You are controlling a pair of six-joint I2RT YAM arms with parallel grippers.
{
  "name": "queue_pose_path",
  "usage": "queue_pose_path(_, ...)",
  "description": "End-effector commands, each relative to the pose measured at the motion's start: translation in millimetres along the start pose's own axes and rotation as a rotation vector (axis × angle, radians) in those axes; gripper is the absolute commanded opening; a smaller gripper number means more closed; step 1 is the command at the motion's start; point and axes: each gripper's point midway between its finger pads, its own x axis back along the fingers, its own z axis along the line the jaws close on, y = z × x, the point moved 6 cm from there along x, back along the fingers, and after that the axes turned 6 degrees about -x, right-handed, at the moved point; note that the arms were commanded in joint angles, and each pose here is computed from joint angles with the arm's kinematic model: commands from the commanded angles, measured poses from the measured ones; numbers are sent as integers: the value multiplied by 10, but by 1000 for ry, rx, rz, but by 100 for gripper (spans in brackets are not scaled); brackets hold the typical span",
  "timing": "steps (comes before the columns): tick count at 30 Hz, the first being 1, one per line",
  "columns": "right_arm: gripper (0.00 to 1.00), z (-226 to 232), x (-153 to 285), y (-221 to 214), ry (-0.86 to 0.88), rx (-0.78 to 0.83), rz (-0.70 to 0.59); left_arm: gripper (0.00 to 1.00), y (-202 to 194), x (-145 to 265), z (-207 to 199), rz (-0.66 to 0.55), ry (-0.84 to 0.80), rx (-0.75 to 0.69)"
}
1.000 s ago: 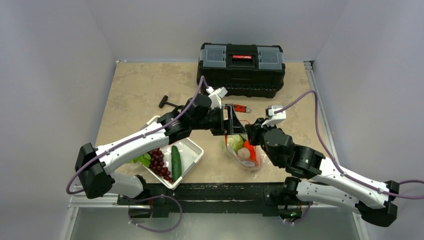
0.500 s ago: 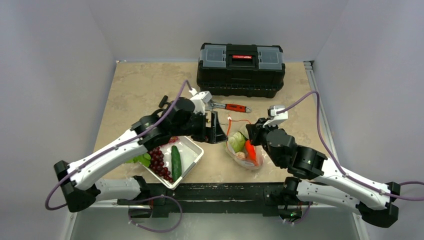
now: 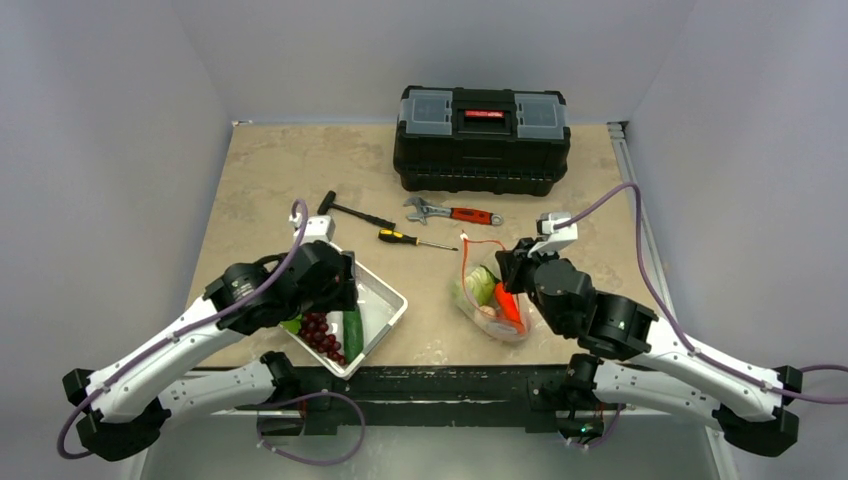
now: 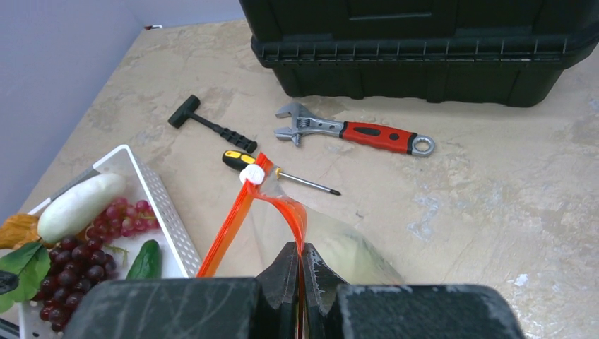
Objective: Place the food in the zip-top bag and seal the zipper
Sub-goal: Pick up the fake fruit from the bin.
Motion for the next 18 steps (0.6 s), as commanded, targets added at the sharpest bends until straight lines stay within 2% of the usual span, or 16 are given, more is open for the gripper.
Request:
queue_pose_path(1,0,61,29,194,0,-23,-53,82,-186,-136,380,-9,286,88)
queue_pose_path(10,0,60,15,144,4,-27,-41,87,-411,-435,580,-46,479,228)
queue_pose_path(18,0,70,-1,134,1,-25,-36,85,-574,-758,509,-12,479,294)
